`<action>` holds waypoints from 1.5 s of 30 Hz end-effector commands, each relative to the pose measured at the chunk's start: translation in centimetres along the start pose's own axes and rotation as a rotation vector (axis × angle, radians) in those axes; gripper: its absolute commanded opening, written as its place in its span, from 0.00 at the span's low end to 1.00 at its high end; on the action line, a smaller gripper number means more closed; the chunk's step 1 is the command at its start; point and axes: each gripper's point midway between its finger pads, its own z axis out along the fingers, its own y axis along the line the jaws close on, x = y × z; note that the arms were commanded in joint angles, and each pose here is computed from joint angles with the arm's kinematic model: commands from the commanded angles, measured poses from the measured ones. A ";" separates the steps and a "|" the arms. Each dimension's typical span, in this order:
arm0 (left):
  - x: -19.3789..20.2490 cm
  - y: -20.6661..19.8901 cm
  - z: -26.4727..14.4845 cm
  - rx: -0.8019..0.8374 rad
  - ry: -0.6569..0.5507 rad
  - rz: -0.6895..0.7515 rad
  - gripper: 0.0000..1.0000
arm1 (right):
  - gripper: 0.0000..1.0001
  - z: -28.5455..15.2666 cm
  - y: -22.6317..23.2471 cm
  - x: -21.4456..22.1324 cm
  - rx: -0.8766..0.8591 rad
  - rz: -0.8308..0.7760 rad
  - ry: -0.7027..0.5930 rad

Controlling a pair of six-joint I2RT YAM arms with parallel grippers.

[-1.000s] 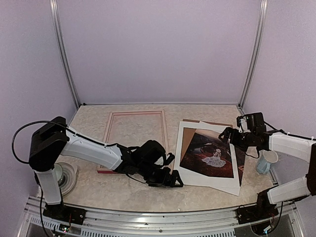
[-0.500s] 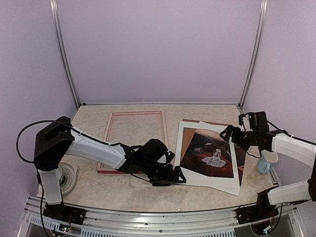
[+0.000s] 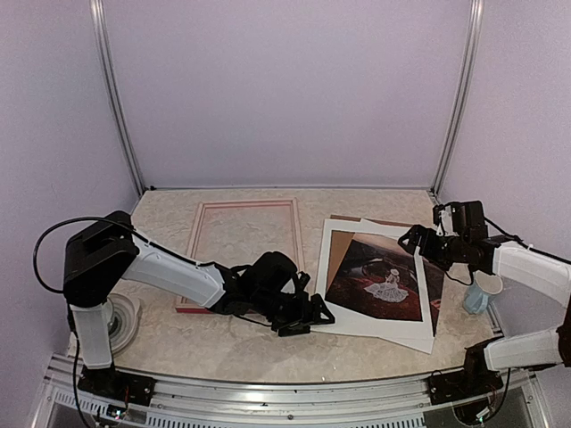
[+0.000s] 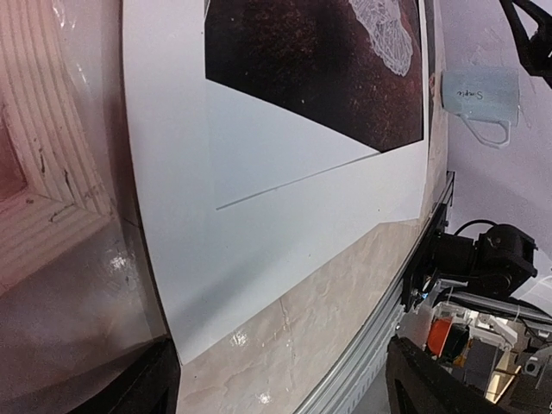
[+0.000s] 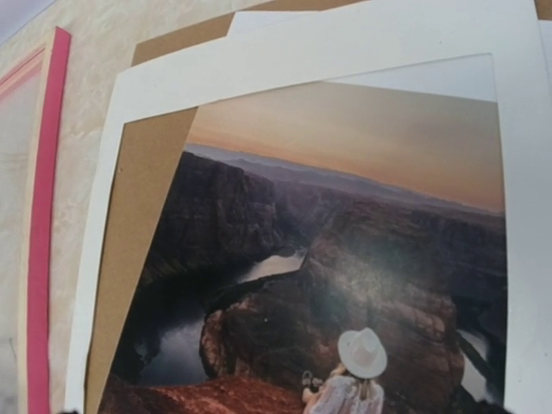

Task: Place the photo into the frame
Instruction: Adjust the mat board with the photo.

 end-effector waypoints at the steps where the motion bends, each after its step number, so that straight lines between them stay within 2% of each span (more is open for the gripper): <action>1: -0.1 3.3 0.1 -0.068 -0.040 -0.070 0.81 | 0.99 0.5 -0.7 0.1 0.019 0.006 0.014; 21: -2.1 -0.2 -1.2 0.151 -0.164 -0.100 0.77 | 0.99 4.5 -4.1 5.7 0.057 0.040 0.161; 30: -2.6 -2.9 -1.3 0.280 -0.180 -0.089 0.76 | 0.99 5.1 -4.3 6.6 0.045 0.053 0.178; 38: -3.0 -4.0 -1.6 0.329 -0.192 -0.070 0.76 | 0.99 5.3 -4.4 6.6 0.050 0.050 0.184; 45: -3.7 -6.2 -2.6 0.461 -0.232 -0.068 0.76 | 0.99 5.8 -4.4 7.3 0.029 0.063 0.205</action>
